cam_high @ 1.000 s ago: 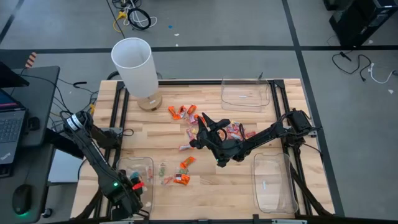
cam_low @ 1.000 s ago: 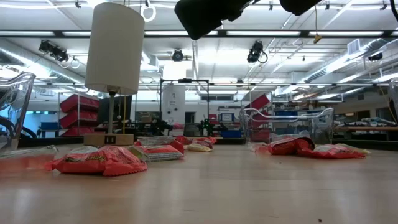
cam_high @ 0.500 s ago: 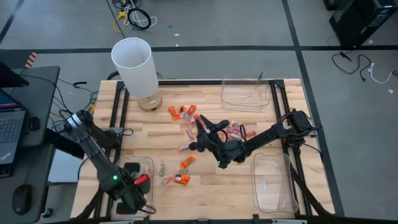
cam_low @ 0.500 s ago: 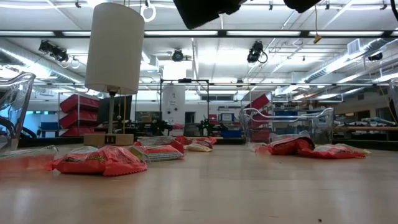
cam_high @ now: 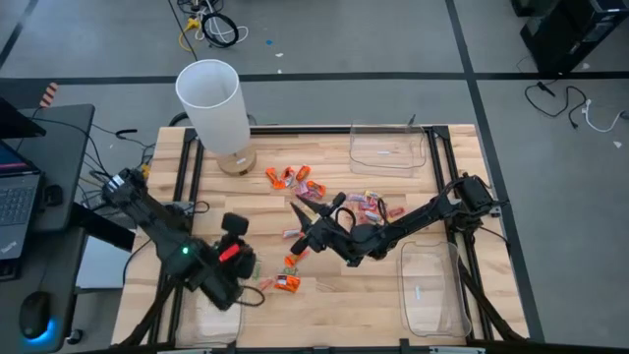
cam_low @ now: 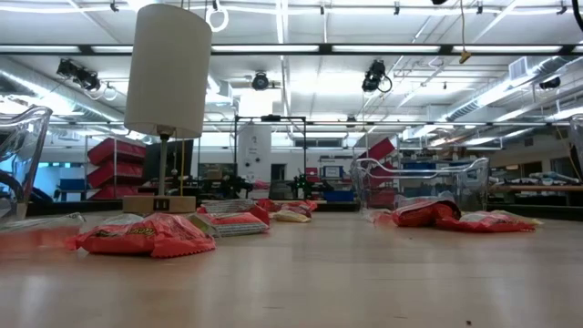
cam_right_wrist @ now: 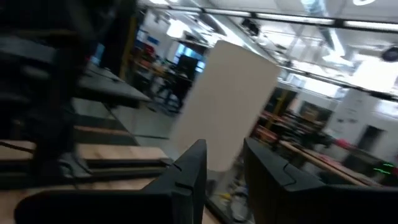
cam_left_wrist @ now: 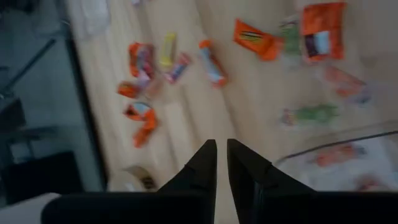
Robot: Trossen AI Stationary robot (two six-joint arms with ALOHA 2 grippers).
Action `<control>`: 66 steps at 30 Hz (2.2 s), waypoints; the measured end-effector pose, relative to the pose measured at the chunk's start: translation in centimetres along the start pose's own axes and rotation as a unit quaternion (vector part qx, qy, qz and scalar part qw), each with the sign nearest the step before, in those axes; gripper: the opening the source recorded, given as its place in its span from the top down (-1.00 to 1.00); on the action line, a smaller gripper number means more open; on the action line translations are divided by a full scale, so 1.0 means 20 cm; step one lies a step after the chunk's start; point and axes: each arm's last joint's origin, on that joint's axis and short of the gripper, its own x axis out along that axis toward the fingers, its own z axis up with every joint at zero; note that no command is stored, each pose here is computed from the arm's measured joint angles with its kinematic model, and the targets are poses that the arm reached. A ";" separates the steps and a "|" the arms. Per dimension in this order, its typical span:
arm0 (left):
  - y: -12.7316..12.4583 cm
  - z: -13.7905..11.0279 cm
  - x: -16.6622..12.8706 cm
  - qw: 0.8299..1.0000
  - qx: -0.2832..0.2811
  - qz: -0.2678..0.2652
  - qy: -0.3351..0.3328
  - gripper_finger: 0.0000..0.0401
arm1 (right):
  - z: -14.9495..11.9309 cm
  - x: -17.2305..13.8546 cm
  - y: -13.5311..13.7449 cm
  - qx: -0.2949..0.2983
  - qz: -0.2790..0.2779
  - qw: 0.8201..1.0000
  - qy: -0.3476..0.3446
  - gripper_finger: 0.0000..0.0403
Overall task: Sort candy
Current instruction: Put the green gummy into the bottom left transparent bin
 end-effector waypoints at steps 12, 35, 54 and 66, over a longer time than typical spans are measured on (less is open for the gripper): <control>0.26 -0.08 -0.15 0.993 -0.013 -0.011 -0.119 0.79 | -0.06 0.02 0.05 0.041 0.089 0.995 0.009 0.55; 0.13 -0.40 0.15 0.959 -0.073 -0.020 -0.274 0.79 | -0.25 0.19 0.01 0.189 0.389 0.898 0.084 0.55; 0.22 -0.53 0.12 0.930 -0.129 0.115 -0.323 0.79 | -0.48 0.23 0.20 0.187 0.396 0.894 0.097 0.55; 0.25 -0.57 0.09 0.922 -0.147 0.119 -0.337 0.79 | -0.48 0.36 0.39 0.140 0.451 0.864 0.173 0.55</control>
